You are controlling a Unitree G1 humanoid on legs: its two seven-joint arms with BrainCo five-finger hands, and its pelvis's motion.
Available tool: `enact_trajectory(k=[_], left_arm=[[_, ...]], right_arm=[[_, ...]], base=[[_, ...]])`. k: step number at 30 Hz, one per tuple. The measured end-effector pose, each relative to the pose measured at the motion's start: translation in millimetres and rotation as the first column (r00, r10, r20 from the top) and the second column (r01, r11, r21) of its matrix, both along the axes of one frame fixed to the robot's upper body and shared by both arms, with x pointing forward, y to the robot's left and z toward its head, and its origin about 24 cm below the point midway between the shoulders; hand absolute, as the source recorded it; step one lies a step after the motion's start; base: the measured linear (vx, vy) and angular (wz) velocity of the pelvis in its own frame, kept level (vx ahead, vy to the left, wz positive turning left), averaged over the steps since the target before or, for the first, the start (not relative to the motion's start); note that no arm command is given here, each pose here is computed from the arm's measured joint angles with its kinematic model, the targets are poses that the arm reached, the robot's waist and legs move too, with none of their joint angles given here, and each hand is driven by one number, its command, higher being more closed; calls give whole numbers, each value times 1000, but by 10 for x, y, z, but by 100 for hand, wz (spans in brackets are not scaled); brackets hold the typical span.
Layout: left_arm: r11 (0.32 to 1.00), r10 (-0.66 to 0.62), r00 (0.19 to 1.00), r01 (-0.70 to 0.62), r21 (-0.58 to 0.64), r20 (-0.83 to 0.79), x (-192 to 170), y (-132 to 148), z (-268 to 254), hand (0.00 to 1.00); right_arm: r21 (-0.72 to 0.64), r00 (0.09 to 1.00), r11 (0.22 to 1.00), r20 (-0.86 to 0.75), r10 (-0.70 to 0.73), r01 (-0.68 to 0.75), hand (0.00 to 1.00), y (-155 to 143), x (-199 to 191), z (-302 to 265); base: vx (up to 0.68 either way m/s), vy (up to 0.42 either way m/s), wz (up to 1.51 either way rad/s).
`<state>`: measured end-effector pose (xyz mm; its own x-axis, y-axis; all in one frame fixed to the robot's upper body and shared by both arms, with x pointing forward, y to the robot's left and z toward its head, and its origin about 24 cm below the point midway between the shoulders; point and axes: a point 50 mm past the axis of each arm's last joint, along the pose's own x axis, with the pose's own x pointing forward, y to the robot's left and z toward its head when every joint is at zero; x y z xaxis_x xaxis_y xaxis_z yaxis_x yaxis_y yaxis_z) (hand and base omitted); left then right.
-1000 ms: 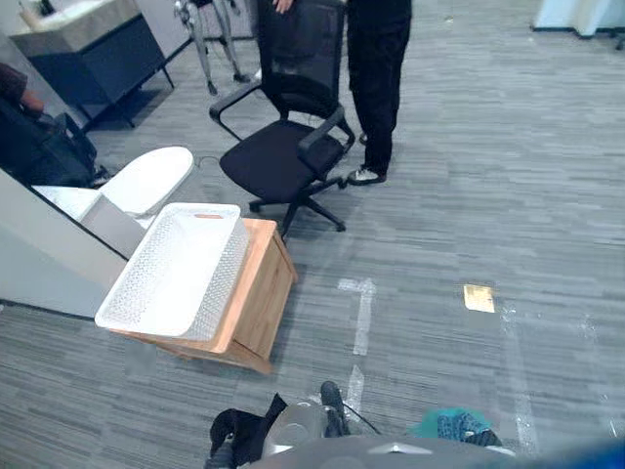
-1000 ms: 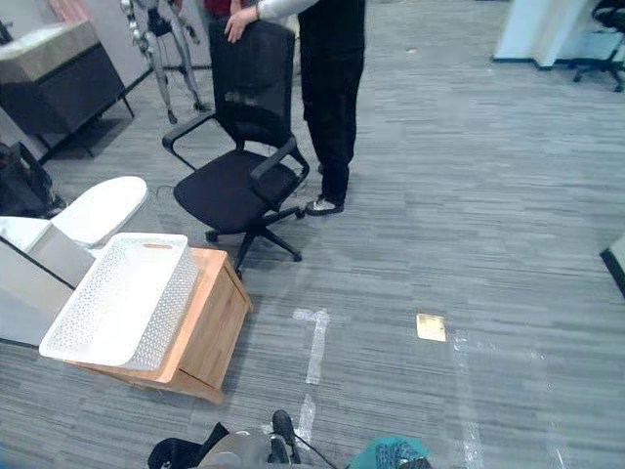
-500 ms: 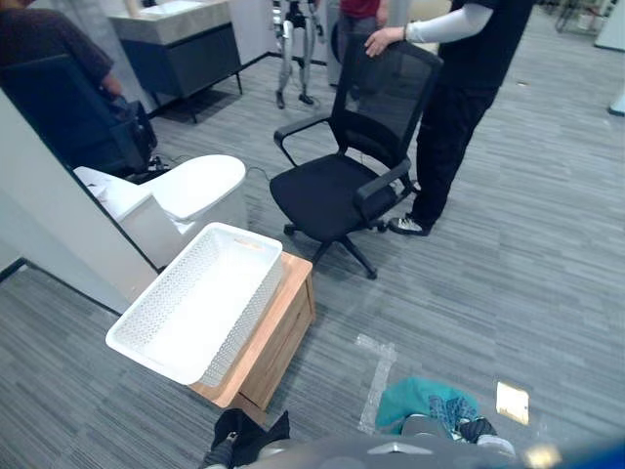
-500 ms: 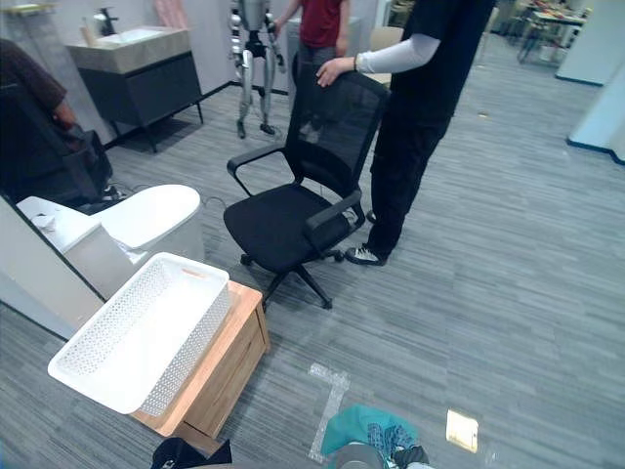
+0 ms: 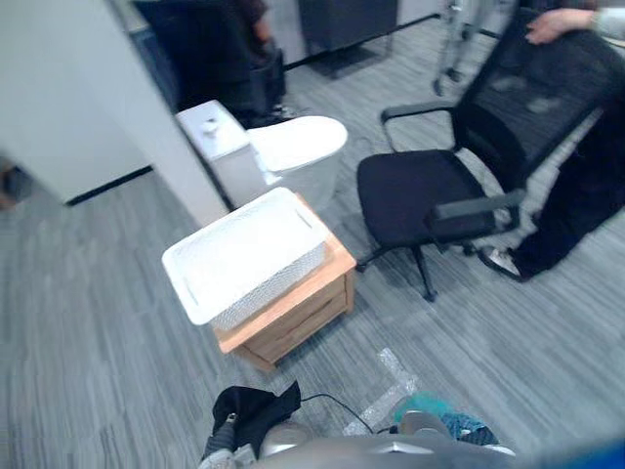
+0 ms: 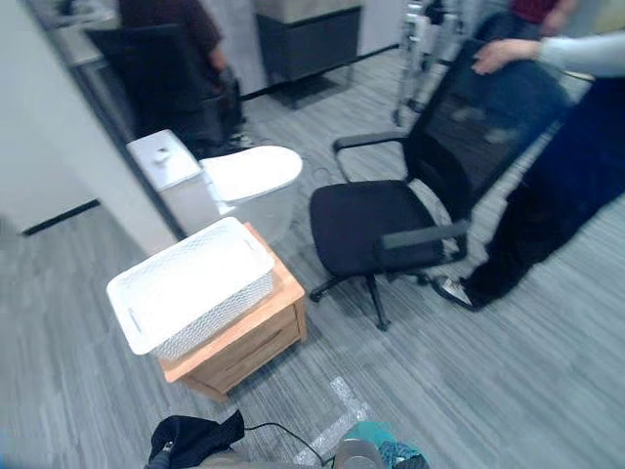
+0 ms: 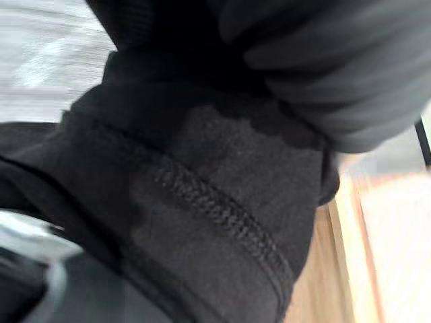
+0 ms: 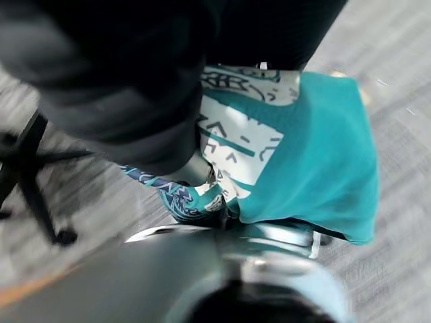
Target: Tidy the bed and pick cloth on bed and put in laundry
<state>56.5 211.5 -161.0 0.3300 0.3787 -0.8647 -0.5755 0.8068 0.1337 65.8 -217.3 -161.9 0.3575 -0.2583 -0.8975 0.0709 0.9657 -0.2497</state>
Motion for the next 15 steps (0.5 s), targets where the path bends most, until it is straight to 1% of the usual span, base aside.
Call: enact_trajectory(k=[3,6,10,12,14,15], left_arm=[[999,-32,999,32,-10,-23,-55,-47,-17,100],[998,-63,997,63,1,-39,-67,-30,-19,100],[998,-56,991,56,-10,-124,-316,4,-62,100],[995,-96,983,94,-21,-159,-369,-11,-81,100],[988,-156,970,157,-9,-186,-388,56,-77,100],[981,-187,962,192,5,-198,-385,107,-67,100]], right_arm=[[-9,1000,1000,9,3,-3,100,-40,34,15],[-1,999,1000,33,3,-3,100,-23,115,25],[21,998,998,17,-64,64,100,13,38,-6],[19,994,994,5,-105,105,100,-9,-53,-14],[31,986,986,29,-165,164,100,-5,-94,-7],[50,984,984,30,-174,173,100,61,-82,-18]], base=[[14,228,91],[38,155,38],[93,139,28],[28,151,68],[-74,148,85],[-86,96,83]])
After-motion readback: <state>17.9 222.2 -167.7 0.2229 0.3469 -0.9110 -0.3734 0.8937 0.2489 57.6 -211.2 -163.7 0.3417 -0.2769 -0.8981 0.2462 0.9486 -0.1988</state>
